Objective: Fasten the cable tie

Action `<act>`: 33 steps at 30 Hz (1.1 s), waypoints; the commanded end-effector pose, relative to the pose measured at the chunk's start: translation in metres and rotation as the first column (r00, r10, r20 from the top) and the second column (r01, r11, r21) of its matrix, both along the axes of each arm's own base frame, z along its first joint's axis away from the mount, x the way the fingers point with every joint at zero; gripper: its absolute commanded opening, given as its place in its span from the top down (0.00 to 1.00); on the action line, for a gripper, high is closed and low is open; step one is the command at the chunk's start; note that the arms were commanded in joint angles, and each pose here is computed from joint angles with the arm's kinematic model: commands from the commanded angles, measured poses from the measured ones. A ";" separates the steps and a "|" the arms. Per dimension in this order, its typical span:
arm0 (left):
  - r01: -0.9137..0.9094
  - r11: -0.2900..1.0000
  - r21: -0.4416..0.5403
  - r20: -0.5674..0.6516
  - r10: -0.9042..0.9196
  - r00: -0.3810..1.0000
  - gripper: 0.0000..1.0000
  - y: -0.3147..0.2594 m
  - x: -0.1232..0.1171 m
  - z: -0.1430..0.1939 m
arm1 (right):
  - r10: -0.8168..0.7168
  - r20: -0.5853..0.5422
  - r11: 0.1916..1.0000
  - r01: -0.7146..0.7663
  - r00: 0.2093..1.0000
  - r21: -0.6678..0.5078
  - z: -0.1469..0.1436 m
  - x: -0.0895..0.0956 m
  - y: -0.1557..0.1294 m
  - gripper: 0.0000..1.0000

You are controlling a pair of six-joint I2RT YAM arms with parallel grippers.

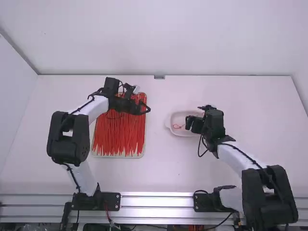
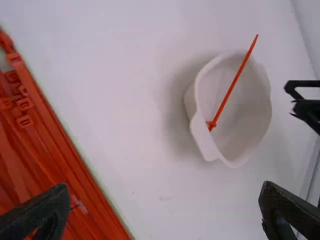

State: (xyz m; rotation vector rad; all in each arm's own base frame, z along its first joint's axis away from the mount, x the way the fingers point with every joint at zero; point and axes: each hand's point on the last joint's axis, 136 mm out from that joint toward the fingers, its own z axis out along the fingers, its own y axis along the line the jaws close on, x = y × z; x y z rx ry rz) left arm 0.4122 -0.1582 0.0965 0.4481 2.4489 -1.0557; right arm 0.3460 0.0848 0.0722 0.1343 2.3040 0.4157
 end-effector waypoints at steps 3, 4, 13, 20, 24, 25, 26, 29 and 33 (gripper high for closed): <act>-0.022 0.999 0.039 0.076 0.019 0.997 0.01 0.007 0.001 0.032 | 0.009 0.046 1.000 -0.010 0.999 0.018 0.028 -0.012 0.002 0.01; -0.031 0.998 0.048 0.076 0.027 0.997 0.01 0.009 0.001 0.033 | 0.017 0.053 1.000 -0.018 0.998 0.020 0.034 -0.016 0.004 0.01; -0.084 0.995 0.047 0.088 0.079 0.993 0.03 0.022 -0.001 0.045 | 0.044 0.098 0.998 -0.039 0.994 -0.045 0.049 -0.035 -0.002 0.04; -0.216 0.973 0.082 0.144 0.203 0.968 0.12 0.054 0.003 0.050 | -0.043 0.109 0.985 0.060 0.993 -0.163 0.032 -0.048 -0.046 0.13; -0.254 0.961 0.109 0.204 0.228 0.952 0.17 0.062 0.001 0.054 | -0.063 0.117 0.973 0.087 0.991 -0.213 0.022 -0.060 -0.066 0.20; -0.266 0.957 0.116 0.222 0.236 0.946 0.19 0.064 0.000 0.055 | -0.069 0.119 0.969 0.095 0.991 -0.229 0.018 -0.063 -0.072 0.22; -0.272 0.955 0.120 0.232 0.240 0.943 0.19 0.065 0.000 0.056 | -0.072 0.120 0.967 0.099 0.990 -0.237 0.016 -0.065 -0.075 0.23; -0.318 0.937 0.143 0.297 0.266 0.917 0.25 0.074 -0.003 0.061 | -0.046 0.125 0.953 0.081 0.991 -0.292 0.003 -0.079 -0.082 0.30; -0.376 0.912 0.162 0.372 0.297 0.879 0.32 0.085 -0.006 0.067 | -0.020 0.127 0.945 0.060 0.992 -0.322 -0.014 -0.094 -0.082 0.39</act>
